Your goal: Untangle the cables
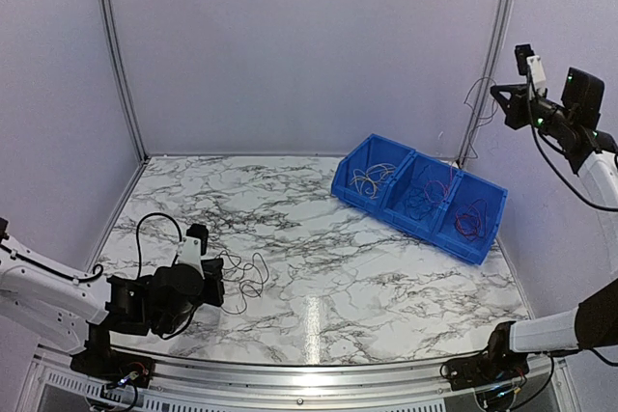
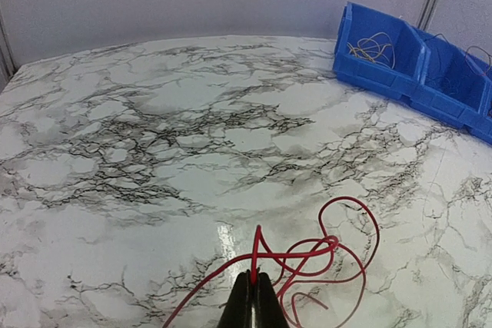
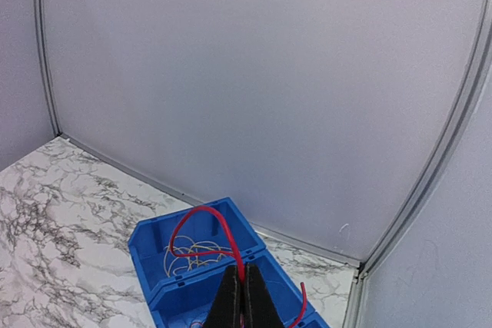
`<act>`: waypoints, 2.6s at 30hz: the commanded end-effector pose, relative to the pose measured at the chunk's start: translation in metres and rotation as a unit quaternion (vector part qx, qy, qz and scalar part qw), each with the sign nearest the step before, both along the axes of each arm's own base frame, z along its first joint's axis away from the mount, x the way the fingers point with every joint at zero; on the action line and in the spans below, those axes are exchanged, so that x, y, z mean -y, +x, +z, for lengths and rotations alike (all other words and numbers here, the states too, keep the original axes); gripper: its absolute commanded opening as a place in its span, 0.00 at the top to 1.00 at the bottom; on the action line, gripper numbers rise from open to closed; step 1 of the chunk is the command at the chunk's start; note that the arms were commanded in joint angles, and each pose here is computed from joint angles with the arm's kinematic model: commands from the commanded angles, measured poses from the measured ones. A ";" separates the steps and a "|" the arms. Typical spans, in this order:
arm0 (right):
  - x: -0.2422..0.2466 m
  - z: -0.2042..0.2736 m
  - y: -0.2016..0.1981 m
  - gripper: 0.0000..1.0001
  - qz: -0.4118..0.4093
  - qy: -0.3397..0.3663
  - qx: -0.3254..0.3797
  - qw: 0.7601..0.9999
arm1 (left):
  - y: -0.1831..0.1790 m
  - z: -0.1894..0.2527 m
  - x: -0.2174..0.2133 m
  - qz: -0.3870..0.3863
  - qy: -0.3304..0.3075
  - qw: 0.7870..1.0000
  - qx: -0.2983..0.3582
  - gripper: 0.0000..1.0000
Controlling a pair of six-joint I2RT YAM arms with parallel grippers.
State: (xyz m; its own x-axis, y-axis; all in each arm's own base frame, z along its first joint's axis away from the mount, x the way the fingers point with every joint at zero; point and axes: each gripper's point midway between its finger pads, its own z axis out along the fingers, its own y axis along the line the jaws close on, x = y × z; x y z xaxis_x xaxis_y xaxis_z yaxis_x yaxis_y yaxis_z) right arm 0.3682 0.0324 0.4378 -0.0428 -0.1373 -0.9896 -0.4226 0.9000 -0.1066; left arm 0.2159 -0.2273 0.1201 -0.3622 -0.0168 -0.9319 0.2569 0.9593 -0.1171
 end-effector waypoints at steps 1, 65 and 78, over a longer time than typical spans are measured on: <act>0.026 0.023 0.004 1.00 -0.074 -0.036 0.023 0.996 | 0.002 0.002 0.032 -0.034 -0.028 0.999 -0.010 1.00; -0.251 -0.182 -0.144 0.42 0.498 -0.107 -0.195 0.838 | -0.021 0.071 0.156 -0.249 -0.142 0.958 0.010 1.00; -0.318 -0.197 -0.165 0.44 0.547 -0.136 -0.207 0.800 | -0.022 0.098 0.180 -0.274 -0.175 0.945 0.018 1.00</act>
